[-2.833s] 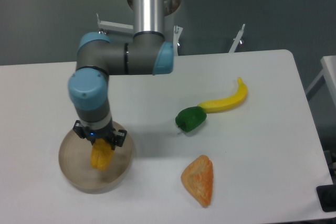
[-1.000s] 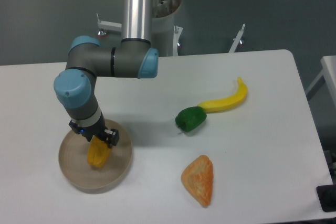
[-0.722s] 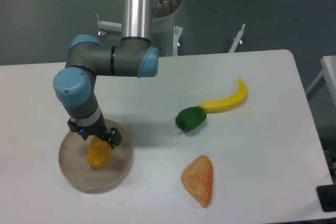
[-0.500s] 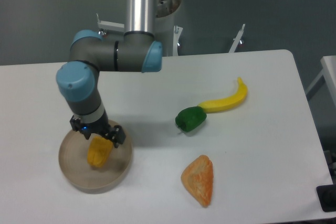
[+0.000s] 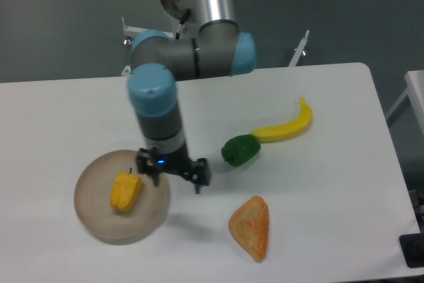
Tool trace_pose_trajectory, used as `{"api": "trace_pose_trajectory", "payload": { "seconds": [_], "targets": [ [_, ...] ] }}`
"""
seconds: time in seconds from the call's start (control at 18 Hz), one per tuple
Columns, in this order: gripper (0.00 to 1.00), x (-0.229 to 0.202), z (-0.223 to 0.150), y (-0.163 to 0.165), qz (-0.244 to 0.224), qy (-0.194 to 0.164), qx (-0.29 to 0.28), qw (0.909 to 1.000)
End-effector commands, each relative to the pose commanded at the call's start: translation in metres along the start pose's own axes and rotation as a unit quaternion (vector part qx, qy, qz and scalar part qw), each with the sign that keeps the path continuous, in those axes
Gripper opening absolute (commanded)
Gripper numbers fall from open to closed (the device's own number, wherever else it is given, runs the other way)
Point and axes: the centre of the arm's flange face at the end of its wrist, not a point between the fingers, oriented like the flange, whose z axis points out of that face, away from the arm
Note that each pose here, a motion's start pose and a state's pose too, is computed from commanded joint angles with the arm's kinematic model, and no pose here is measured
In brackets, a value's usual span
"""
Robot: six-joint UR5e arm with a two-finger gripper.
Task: Place the yellow pepper on the plate
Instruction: 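Open the gripper and raise it away from the pepper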
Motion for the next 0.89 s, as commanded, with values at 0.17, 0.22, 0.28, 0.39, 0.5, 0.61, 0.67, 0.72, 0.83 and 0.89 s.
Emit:
{"api": "trace_pose_trajectory", "payload": {
  "seconds": [0.17,0.22,0.28,0.39,0.5,0.61,0.67,0.72,0.83,0.89],
  "targets": [
    [1.00,-0.037,0.001,0.015,0.073,-0.020,-0.014,0.9970],
    [1.00,-0.049,0.000,0.022,0.092,-0.029,-0.021,0.9952],
    [1.00,-0.058,0.000,0.026,0.104,-0.031,-0.025,0.9938],
    [1.00,-0.062,0.004,0.030,0.118,-0.030,-0.030,0.9922],
    [1.00,-0.065,0.004,0.031,0.140,-0.032,-0.035,0.9891],
    [1.00,-0.067,0.008,0.034,0.161,-0.030,-0.038,0.9858],
    [1.00,-0.068,0.008,0.034,0.164,-0.029,-0.038,0.9854],
    [1.00,-0.068,0.007,0.035,0.164,-0.029,-0.038,0.9854],
    [1.00,-0.071,0.006,0.037,0.164,-0.029,-0.037,0.9854],
    [1.00,-0.070,0.006,0.038,0.164,-0.029,-0.038,0.9854]
  ]
}}
